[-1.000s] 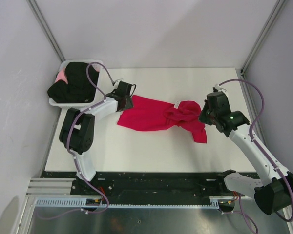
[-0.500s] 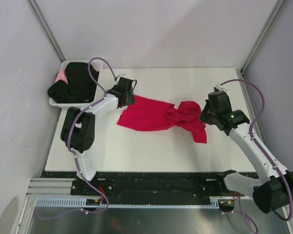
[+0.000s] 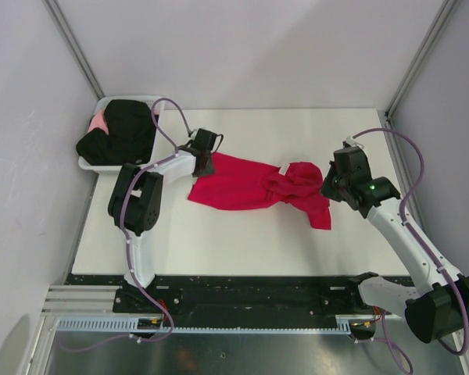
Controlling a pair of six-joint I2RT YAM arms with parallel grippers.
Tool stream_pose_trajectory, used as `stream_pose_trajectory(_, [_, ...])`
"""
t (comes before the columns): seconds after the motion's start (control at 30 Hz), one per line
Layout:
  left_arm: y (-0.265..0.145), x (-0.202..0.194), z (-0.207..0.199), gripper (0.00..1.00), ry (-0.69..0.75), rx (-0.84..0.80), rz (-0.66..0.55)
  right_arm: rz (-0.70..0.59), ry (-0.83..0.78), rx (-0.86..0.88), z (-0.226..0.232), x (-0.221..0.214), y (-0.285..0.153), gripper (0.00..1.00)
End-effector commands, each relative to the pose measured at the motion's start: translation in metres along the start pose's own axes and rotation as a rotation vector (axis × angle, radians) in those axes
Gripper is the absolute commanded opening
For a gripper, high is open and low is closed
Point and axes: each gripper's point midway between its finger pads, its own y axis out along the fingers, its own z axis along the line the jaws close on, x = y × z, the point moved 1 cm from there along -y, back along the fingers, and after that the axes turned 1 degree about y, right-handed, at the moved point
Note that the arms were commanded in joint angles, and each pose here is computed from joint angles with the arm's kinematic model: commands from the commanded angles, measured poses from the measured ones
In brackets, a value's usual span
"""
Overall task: Fold and stack the t-shirts
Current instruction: Flatten out the tshirt
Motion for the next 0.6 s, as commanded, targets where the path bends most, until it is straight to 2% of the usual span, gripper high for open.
stream_pose_trajectory(0.0, [-0.017, 0.023, -0.006, 0.28, -0.019, -0.016, -0.066, -0.03, -0.011, 0.0, 0.0, 0.009, 0.006, 0.0])
stream_pose_trajectory(0.13, [-0.032, 0.036, -0.007, 0.07, -0.017, -0.036, -0.101, -0.03, 0.004, 0.017, 0.003, 0.015, 0.017, 0.0])
stream_pose_trajectory(0.2, [-0.042, 0.044, -0.006, 0.02, -0.017, -0.042, -0.123, -0.029, 0.023, 0.032, 0.004, 0.021, 0.022, 0.0])
stream_pose_trajectory(0.37, [-0.082, 0.079, -0.001, 0.0, -0.038, -0.054, -0.235, -0.067, 0.083, 0.054, 0.006, 0.052, 0.03, 0.0])
stream_pose_trajectory(0.57, [-0.148, 0.146, 0.004, 0.0, -0.096, -0.105, -0.424, -0.209, 0.183, 0.134, 0.018, 0.142, 0.013, 0.0])
